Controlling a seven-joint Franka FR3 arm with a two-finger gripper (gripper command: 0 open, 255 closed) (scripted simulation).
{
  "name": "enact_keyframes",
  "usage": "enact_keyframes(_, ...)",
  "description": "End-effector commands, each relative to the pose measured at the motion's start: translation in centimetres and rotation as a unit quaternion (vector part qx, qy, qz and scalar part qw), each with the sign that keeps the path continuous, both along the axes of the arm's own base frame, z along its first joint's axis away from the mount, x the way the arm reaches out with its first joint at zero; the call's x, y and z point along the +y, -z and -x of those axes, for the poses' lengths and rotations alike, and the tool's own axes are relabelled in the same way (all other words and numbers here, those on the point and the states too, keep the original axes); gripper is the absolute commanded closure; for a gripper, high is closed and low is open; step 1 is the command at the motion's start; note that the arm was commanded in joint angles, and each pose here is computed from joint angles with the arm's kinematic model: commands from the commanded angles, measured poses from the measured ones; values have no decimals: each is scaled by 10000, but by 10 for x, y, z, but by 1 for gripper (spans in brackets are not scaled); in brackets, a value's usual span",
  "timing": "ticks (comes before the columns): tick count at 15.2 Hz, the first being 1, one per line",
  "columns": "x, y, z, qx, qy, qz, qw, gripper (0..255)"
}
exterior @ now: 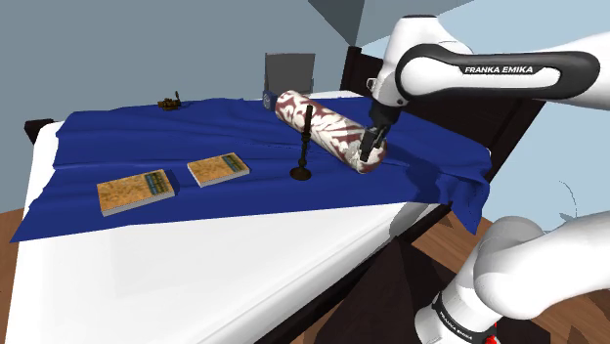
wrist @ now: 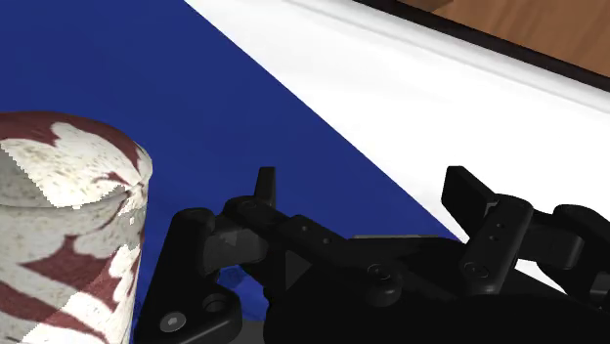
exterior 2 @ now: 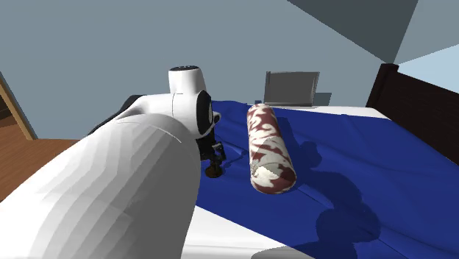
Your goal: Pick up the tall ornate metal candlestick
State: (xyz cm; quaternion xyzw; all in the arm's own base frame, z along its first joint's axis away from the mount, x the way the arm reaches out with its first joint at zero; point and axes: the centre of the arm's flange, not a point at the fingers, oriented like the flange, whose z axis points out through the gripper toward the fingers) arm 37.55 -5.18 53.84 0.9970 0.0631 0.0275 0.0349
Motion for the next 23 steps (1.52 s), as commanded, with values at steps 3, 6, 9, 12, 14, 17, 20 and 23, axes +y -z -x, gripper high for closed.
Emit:
enact_keyframes(3, -8, 17, -38, -358, -61, 35, 9993, 0)
enact_keyframes(6, -14, 29, -68, -613, -106, 60, 9980, 0)
enact_keyframes(9, -20, 39, -98, -867, -151, 85, 9961, 0)
enact_keyframes(12, -25, 47, -129, -1121, -196, 110, 9934, 0)
enact_keyframes(14, -29, 52, -150, -1289, -226, 126, 9913, 0)
enact_keyframes(17, -34, 57, -181, -1542, -270, 150, 9876, 0)
enact_keyframes(20, -39, 61, -213, -1793, -314, 175, 9831, 0)
enact_keyframes(23, -39, 77, -213, -1793, -314, 175, 9831, 0)
